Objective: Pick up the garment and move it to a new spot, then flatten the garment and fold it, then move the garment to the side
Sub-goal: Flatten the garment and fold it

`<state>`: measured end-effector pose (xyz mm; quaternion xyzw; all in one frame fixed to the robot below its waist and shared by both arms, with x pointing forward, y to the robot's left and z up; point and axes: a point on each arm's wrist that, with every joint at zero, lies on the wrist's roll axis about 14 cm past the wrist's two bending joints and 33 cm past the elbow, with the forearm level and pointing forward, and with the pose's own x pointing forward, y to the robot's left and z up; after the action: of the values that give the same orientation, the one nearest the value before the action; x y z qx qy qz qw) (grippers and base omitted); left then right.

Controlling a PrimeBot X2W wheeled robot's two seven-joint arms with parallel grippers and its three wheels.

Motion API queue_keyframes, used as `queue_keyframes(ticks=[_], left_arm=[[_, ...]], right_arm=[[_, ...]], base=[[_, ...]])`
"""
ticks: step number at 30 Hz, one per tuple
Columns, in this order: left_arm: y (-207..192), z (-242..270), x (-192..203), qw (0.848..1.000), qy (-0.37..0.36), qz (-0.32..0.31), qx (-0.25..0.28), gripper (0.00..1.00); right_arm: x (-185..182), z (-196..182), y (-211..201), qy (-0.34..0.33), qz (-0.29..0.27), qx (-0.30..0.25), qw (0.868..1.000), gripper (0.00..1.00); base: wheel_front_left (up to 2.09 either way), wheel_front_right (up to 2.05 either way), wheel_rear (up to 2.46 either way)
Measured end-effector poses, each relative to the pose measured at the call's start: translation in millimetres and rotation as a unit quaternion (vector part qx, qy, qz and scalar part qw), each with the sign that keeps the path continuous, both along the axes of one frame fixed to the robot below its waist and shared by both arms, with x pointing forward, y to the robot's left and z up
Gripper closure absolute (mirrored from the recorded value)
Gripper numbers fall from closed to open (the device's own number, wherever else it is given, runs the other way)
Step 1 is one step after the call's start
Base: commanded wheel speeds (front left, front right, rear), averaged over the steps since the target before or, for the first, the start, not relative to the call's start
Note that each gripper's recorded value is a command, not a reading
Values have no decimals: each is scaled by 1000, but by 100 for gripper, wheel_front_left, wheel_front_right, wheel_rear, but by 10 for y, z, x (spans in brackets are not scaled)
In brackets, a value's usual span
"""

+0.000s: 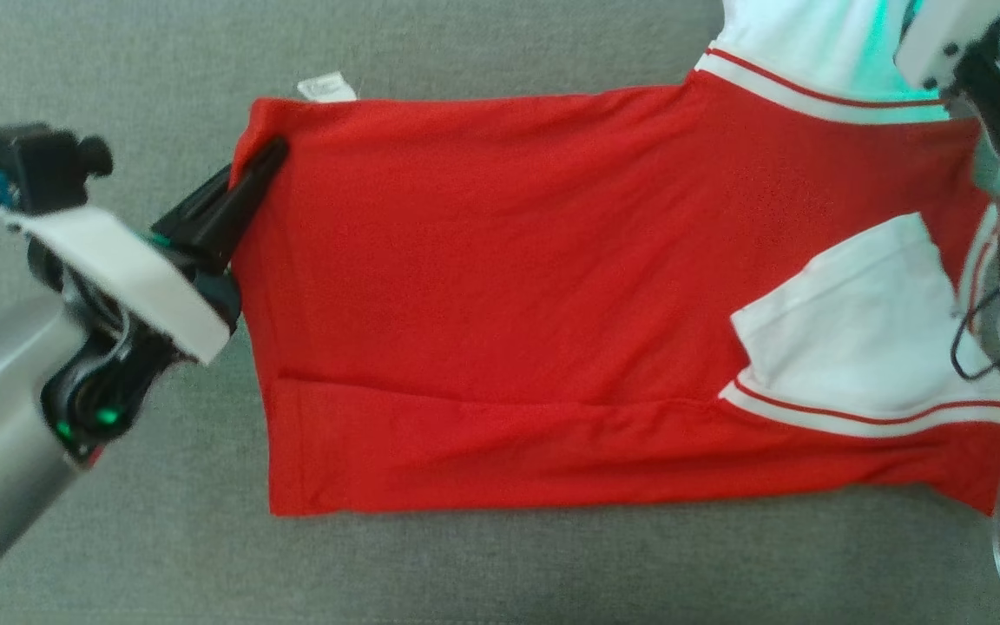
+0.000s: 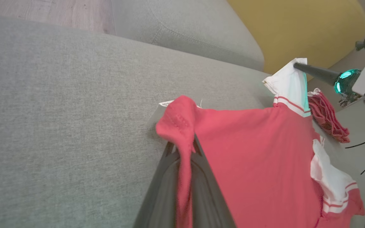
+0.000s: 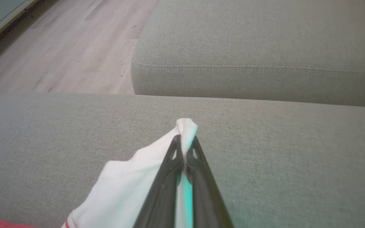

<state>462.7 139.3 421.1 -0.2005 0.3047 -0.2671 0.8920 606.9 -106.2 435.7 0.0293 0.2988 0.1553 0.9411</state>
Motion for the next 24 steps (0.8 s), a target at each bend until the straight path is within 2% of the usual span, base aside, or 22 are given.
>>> queue_keyframes(ticks=[5,10,15,19,24], left_arm=[[-74,196,-168,999,-24,2,-32,100],[-143,305,-413,997,-38,9,-61,100],[-118,255,-662,996,-29,27,-74,100],[-189,234,-791,996,-22,34,-85,100],[-228,150,-855,994,-13,56,-95,100]], right_arm=[[-261,124,-184,-14,-12,5,1000,100],[-791,73,-268,-2,-14,22,1000,100],[-1331,60,-401,8,-35,44,998,100],[-1636,89,-489,8,-54,57,997,100],[-1956,-76,-485,41,-69,69,994,100]], base=[[0,0,0],[0,0,0],[0,0,0],[0,0,0],[0,0,0]])
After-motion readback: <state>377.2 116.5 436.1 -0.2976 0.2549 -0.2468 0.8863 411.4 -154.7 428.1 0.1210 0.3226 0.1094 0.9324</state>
